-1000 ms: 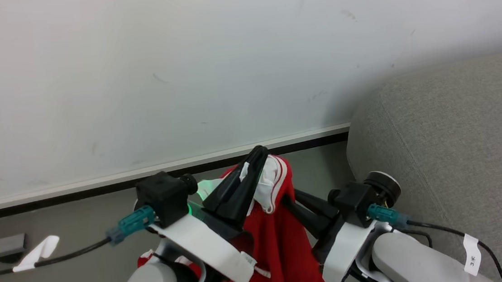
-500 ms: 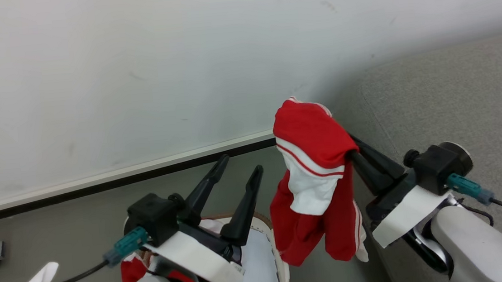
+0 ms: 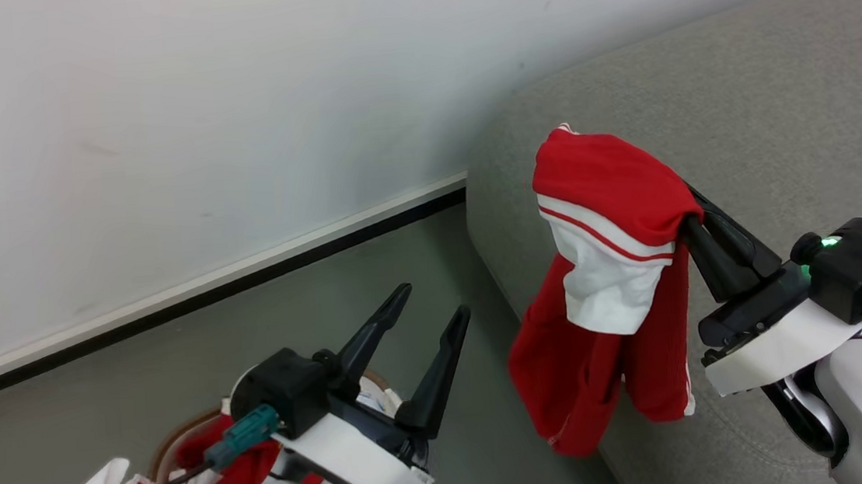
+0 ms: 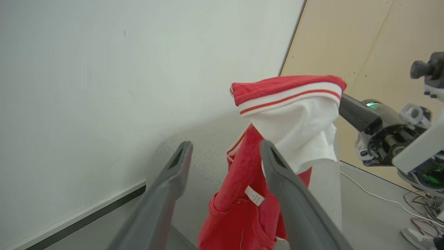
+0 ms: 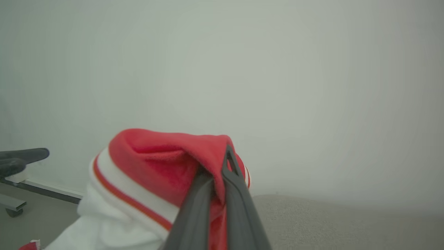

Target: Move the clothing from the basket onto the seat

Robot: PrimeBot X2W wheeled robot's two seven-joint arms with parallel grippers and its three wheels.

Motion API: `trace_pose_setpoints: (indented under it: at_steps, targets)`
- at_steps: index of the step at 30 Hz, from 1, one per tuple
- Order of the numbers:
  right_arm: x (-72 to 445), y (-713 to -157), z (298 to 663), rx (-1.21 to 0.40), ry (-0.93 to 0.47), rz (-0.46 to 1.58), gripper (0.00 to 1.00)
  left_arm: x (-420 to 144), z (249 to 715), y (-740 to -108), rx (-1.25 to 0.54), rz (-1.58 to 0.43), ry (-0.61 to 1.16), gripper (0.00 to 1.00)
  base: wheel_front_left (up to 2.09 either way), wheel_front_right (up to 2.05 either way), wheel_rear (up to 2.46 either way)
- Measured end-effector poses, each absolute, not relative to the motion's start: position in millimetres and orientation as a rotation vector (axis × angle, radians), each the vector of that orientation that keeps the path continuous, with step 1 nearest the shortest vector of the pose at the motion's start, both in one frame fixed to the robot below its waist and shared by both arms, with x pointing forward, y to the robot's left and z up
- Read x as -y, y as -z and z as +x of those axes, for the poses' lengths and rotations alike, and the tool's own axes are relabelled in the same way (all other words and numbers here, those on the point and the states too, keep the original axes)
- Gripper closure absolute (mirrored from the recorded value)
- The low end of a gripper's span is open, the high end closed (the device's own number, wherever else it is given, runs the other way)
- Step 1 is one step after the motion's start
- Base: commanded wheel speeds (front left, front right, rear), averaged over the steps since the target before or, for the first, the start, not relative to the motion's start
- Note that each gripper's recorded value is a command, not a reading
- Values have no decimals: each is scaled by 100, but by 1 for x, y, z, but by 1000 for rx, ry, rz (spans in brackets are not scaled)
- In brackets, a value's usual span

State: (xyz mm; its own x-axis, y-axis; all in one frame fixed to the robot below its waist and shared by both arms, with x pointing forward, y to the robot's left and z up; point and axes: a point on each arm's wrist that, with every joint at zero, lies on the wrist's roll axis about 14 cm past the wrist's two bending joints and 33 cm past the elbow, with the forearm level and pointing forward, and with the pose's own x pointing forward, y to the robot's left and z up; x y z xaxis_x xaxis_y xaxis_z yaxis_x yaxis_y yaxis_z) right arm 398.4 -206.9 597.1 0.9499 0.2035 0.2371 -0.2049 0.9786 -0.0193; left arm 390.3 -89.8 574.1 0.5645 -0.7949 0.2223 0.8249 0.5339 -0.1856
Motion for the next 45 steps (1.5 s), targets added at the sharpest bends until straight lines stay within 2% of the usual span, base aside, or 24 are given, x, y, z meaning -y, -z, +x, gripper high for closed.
trace_pose_setpoints:
  at_steps: [4,9,20,25,28,34,35,38,39,45]
  targets:
    - [230,-596,395,240,-139,-9,100,106,392,-571,108,-297,1016,0,0,0,0]
    - [274,-605,410,268,1,-58,100,115,408,-564,96,-304,1040,0,0,0,0]
    - [384,-651,505,368,285,-198,100,113,475,-528,88,-328,1013,0,0,0,0]
    - [445,-664,537,437,490,-162,100,99,501,-495,50,-369,948,0,0,0,0]
    - [466,-633,554,377,578,-162,100,85,513,-468,12,-382,894,0,0,0,0]
    - [460,-507,582,114,625,-92,100,58,525,-426,-57,-382,793,0,0,0,0]
    - [456,-487,583,73,626,-74,96,52,527,-420,-68,-384,772,0,0,0,0]
    - [440,-428,577,-62,620,-37,51,38,529,-407,-93,-386,722,0,0,0,0]
    - [436,-419,574,-83,620,-23,0,35,528,-404,-101,-388,712,0,0,0,0]
    - [415,-437,566,-50,577,-16,0,17,525,-410,-96,-363,652,0,0,0,0]
